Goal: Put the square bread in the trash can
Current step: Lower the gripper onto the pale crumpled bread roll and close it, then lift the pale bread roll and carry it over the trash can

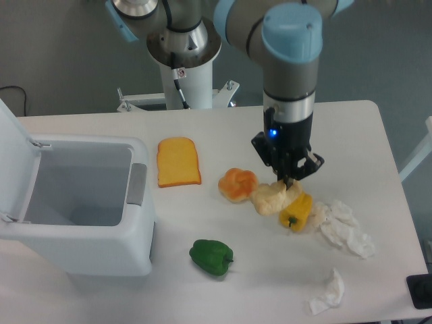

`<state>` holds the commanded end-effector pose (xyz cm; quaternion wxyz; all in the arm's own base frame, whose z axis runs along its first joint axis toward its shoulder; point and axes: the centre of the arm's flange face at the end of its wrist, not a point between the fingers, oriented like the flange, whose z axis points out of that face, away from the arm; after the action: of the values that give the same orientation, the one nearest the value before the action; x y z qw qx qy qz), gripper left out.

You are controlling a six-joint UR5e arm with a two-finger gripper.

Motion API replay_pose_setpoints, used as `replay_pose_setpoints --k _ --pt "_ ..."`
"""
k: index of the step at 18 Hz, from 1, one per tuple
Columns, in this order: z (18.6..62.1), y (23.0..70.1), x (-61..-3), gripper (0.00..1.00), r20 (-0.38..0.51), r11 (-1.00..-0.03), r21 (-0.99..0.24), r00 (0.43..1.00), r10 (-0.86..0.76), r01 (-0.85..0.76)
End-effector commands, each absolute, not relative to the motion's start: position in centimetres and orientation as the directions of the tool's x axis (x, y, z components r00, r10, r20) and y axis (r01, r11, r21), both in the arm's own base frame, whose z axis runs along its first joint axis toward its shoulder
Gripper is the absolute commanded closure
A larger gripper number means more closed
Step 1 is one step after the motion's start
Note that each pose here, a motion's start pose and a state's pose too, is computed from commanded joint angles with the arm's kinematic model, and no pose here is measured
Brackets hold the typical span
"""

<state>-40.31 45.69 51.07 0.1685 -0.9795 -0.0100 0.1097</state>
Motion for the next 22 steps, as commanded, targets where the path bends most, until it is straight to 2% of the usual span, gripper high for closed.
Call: replay_pose_setpoints --k 6,9,22 --pt "55.3 48.1 -32.9 0.97 -0.115 -0.872 -0.489 0.989 0.092 0.024" --pt "55.9 50.2 -29.4 0.98 -0.092 -0.859 -0.512 0.995 0.042 -0.011" --pt "56.8 54.2 -18.4 0.96 0.007 -0.829 -0.557 0.998 -0.067 -0.052"
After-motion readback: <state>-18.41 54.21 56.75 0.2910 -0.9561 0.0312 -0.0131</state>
